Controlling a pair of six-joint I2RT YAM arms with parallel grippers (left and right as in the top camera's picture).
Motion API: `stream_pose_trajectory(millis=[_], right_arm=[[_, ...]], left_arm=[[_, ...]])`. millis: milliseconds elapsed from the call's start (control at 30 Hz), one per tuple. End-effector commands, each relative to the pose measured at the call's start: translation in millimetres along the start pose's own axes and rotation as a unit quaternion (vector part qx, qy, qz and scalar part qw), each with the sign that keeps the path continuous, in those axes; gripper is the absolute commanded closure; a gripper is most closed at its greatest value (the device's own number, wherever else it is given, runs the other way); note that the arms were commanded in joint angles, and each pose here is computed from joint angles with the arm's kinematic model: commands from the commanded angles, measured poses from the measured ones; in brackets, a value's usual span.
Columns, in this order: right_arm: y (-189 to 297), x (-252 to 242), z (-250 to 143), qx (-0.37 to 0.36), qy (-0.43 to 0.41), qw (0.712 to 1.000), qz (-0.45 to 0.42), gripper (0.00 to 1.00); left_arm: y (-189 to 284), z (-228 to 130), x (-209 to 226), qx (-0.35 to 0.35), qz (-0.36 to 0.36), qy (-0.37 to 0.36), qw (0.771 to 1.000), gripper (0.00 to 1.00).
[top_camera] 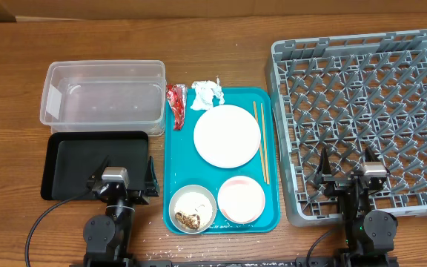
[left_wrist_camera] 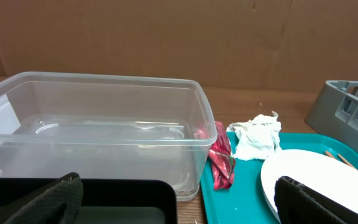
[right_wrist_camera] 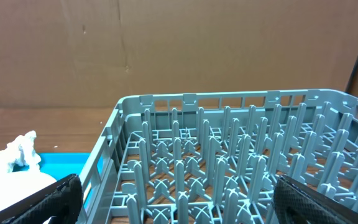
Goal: Sort waste into correct bins and load items into the dishwasher
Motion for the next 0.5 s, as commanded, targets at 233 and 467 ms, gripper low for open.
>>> stream_pose_trajectory(millis=[233, 467], right_arm=[[10, 44, 26, -0.044, -0.06, 0.986, 0.146, 0.0], [38, 42, 97, -0.055, -0.083, 0.978, 0.183, 0.0]], left_arm=[[9, 11, -51, 0.009, -0.153, 0.101, 0.983, 0.0], [35, 74, -80, -0.013, -0.19, 0.066, 0.979, 0.0]])
Point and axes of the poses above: each gripper's point midway between its finger pads, its own y axis back along the fingers, its own x axis along the line the jaws close on, z = x × y, the point moved 1 cm from there along y, back along the fingers, and after that the axes turned 11 degrees about y, right-handed, at the moved point
